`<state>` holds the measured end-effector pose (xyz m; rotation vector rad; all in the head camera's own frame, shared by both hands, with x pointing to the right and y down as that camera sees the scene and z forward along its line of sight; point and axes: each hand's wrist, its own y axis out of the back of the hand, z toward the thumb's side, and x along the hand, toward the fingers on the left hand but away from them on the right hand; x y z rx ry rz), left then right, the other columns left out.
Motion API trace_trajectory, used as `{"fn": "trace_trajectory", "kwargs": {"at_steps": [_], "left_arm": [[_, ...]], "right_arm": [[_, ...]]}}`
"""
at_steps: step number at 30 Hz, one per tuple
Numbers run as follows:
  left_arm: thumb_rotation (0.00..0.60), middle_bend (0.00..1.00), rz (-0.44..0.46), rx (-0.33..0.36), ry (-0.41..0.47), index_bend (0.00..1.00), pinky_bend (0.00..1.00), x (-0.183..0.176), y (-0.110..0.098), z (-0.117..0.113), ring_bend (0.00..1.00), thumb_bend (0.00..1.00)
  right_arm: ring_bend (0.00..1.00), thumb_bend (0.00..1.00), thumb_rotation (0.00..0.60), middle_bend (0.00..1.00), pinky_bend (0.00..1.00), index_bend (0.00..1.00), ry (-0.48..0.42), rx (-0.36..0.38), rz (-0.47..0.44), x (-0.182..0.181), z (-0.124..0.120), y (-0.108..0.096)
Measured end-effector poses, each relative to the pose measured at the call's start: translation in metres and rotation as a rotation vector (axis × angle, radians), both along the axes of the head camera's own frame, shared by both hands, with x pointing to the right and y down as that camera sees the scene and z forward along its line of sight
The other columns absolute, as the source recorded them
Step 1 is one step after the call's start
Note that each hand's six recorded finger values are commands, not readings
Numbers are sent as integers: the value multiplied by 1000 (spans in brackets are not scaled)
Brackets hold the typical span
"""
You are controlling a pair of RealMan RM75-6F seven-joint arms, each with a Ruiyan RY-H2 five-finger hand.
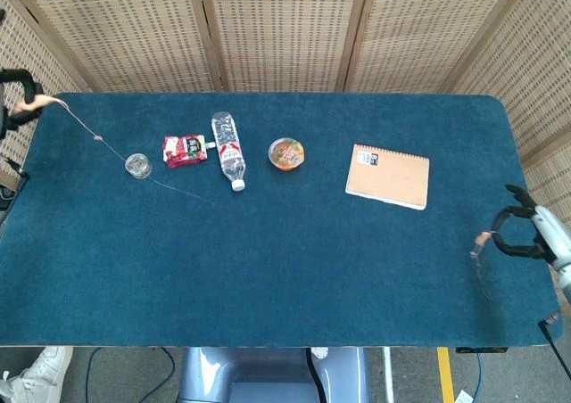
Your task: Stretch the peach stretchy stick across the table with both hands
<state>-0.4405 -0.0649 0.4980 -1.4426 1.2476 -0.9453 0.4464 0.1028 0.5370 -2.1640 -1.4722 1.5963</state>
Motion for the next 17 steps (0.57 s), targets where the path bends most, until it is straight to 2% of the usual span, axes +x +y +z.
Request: {"fn": "trace_trajectory", "kwargs": {"at_steps": [7,17], "left_arm": [[600,0,101,-85,-5,831,0,26,41,13,0,659],[600,0,189,-170,-43,831,0,49,90,33,0,660]], "right_arm": [[0,644,600,107,0,731,-45,14,-90,-68,1,-39],[0,644,600,107,0,731,-112,-9,-191,-163,13,-65]]}}
